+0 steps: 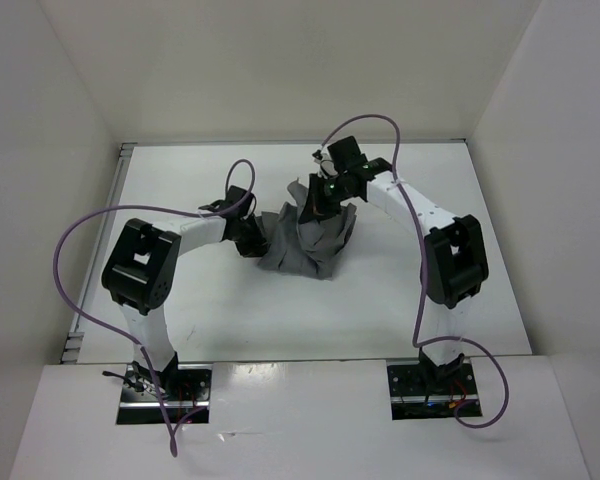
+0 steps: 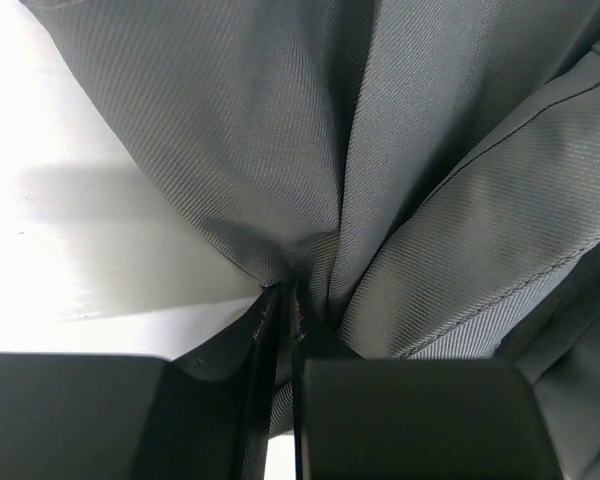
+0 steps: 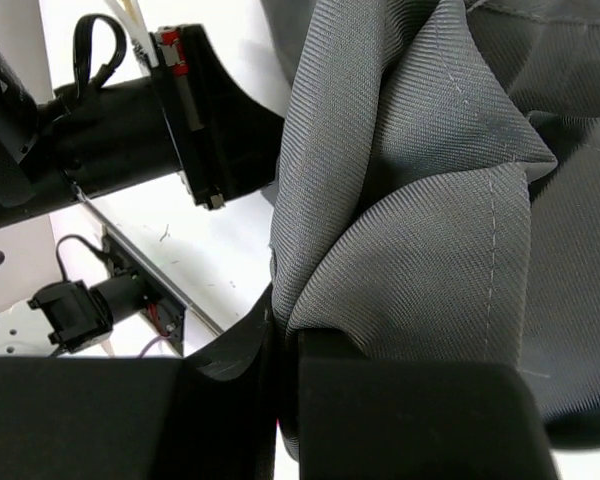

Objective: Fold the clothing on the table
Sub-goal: Fold the skirt

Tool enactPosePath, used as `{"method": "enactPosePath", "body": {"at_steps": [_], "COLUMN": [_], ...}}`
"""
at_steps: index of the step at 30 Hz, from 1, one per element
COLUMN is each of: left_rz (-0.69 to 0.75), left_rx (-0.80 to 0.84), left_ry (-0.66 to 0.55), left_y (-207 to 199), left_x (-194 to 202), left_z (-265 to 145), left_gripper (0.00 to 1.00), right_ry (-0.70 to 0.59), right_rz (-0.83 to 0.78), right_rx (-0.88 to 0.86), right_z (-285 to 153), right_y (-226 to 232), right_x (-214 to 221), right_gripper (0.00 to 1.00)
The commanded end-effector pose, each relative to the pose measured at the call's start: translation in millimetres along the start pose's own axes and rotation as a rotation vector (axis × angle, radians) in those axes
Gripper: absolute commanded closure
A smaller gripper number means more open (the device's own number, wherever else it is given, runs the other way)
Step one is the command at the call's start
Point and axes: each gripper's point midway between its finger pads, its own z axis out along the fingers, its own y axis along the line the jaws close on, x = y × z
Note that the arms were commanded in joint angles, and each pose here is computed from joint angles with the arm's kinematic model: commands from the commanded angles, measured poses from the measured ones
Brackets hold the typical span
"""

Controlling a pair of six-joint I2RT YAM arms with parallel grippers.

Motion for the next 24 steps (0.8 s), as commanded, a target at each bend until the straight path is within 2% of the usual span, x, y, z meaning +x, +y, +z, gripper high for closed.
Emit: {"method": "enactPosePath", "body": {"at_steps": [1,5,8,9,11,12,15,16,17,19,20,21,22,24], "left_rz": [-0.020,-0.010,-0.012,-0.012,-0.023,-0.032,-0.027,-0.025,-0.011,0.002,0.022,0.040,0.075,0.134], "left_rx": [-0.005,-0.011,-0.024,-0.024,-0.027,-0.020,0.016,0.002,0.034,-0.007,0.027,0.042,0.111,0.192], "left_ry": [0.028,0.022,0.021,0.021,0.007,-0.008,-0.102,-0.158,-0.230,-0.324,-0.396,-0.418,-0.424,-0.380], "left_y": [2,4,6,6,12,11,7,10,0,3,-9,-12,-27,-42], "left_x": [10,9,9,9,1,-5,-33,-48,-60,-75,-83,-84,-80,-70], "left_z": [-8,-7,-7,-7,-13,-21,-61,-78,-107,-139,-168,-178,-195,-202], "left_gripper": [0.86,0.86,0.86,0.86,0.86,0.86,0.82,0.80,0.74,0.67,0.60,0.56,0.56,0.56], "right_ry": [-0.029,0.034,0.060,0.071,0.100,0.114,-0.015,-0.111,-0.151,-0.218,-0.231,-0.255,-0.267,-0.250], "right_rz": [-0.048,-0.041,-0.051,-0.054,-0.053,-0.065,-0.164,-0.237,-0.253,-0.286,-0.294,-0.273,-0.271,-0.230], "right_rx": [-0.092,-0.176,-0.248,-0.271,-0.310,-0.357,-0.434,-0.477,-0.474,-0.437,-0.422,-0.377,-0.348,-0.283], "right_z": [9,31,43,47,53,49,14,-20,-33,-62,-68,-73,-84,-80], "right_y": [35,52,67,74,76,84,115,139,145,153,153,144,140,116], "right_x": [-14,0,1,3,6,7,-11,-22,-27,-30,-29,-33,-32,-25], "right_gripper": [1.00,0.99,0.90,0.81,0.53,0.52,0.43,0.42,0.40,0.40,0.40,0.40,0.40,0.40]}}
